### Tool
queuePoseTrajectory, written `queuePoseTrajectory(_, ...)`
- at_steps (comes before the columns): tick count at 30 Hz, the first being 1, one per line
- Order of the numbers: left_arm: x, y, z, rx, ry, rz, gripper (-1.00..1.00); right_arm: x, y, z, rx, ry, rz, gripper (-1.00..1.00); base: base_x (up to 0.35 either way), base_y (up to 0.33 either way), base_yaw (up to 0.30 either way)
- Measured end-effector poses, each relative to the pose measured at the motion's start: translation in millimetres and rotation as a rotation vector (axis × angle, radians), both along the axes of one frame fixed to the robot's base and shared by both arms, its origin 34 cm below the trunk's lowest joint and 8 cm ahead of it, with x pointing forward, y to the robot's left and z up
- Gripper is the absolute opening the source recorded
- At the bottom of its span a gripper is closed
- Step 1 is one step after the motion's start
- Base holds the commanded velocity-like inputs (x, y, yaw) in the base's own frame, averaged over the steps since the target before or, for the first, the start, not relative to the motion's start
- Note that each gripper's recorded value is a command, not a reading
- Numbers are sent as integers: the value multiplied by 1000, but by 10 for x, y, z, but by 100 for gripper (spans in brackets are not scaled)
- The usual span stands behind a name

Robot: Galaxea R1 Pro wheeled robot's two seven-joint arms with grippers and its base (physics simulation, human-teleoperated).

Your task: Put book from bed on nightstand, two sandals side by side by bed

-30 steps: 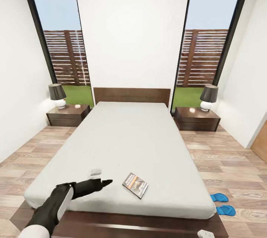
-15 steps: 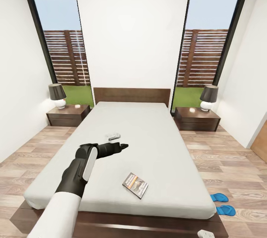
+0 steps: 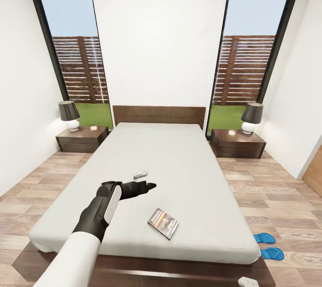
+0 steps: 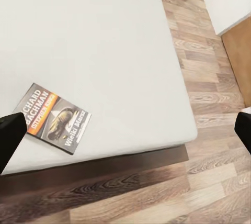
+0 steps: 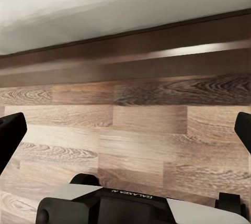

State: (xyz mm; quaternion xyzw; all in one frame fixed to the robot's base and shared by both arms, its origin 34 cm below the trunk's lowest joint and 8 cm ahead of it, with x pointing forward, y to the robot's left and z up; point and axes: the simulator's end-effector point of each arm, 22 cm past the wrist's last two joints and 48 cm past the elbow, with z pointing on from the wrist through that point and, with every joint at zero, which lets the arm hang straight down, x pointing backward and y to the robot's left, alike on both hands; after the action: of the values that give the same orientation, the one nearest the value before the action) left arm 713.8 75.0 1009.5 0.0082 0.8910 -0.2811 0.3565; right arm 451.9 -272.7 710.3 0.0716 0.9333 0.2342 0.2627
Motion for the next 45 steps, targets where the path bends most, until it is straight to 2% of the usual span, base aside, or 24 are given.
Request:
queuePoseTrajectory(12, -3, -9, -28, -1, 4, -2, 100, -3, -1, -8, 1, 2, -2, 100, 0, 0, 0)
queuePoseTrajectory(45, -14, -29, -331, -5, 54, -5, 100, -149, -51, -174, -5, 53, -8, 100, 0, 0, 0)
